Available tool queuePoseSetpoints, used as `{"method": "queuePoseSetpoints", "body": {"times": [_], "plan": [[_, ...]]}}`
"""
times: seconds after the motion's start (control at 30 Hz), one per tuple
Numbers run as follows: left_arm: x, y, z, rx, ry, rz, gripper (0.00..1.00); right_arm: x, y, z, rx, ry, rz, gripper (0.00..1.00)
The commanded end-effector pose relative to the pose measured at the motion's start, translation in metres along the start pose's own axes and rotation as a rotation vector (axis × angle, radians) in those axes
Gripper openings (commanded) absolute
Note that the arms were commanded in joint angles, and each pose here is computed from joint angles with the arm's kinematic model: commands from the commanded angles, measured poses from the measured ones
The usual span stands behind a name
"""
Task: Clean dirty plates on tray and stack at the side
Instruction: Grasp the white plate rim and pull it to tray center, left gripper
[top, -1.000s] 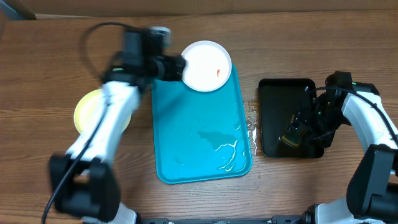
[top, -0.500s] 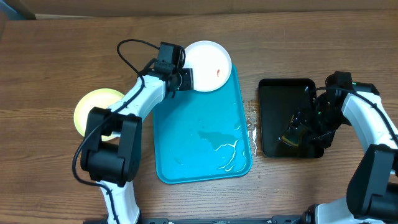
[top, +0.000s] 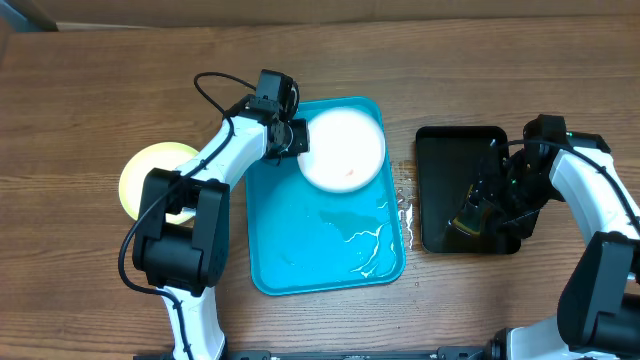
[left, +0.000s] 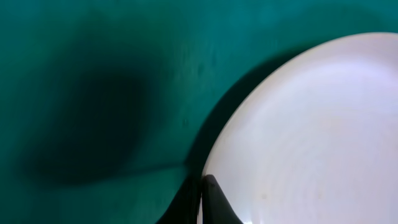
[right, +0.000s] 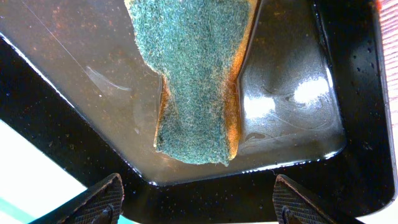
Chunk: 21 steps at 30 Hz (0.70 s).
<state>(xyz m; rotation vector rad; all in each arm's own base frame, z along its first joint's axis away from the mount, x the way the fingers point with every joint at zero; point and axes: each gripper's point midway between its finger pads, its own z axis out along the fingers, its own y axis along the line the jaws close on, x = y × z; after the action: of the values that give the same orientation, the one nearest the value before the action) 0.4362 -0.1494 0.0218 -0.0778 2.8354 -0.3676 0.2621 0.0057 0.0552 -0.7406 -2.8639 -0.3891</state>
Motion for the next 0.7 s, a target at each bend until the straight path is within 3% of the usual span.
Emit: {"method": "queuePoseSetpoints", "body": {"times": [0.0, 0.13, 0.4, 0.43, 0.47, 0.5, 0.57, 0.67], "plan": [[0.009, -0.006, -0.019, 0.017, 0.064, -0.097, 0.04, -0.001, -0.002, -0.001, 0.006, -0.010, -0.003, 0.79], [0.046, 0.005, -0.035, -0.055, 0.213, -0.206, 0.04, -0.001, -0.002, -0.001, 0.006, -0.010, -0.004, 0.79], [0.099, 0.027, -0.057, -0.186, 0.425, -0.206, 0.05, -0.001, -0.002, -0.001, 0.007, -0.010, -0.008, 0.80], [0.102, 0.028, -0.058, -0.190, 0.437, -0.208, 0.27, -0.001, -0.002, -0.001, 0.007, -0.010, -0.008, 0.79], [0.104, 0.028, -0.059, -0.190, 0.446, -0.204, 0.42, -0.001, -0.002, -0.001, 0.007, -0.011, -0.008, 0.79], [0.104, 0.028, -0.059, -0.186, 0.448, -0.188, 0.51, -0.001, -0.002, -0.001, 0.007, -0.011, -0.008, 0.79], [0.101, 0.028, -0.061, -0.177, 0.442, -0.160, 0.56, -0.001, -0.002, -0.001, 0.007, -0.012, -0.009, 0.80], [0.086, 0.028, -0.067, -0.155, 0.407, -0.119, 0.54, -0.002, -0.002, -0.001, 0.006, -0.014, -0.009, 0.80]]}}
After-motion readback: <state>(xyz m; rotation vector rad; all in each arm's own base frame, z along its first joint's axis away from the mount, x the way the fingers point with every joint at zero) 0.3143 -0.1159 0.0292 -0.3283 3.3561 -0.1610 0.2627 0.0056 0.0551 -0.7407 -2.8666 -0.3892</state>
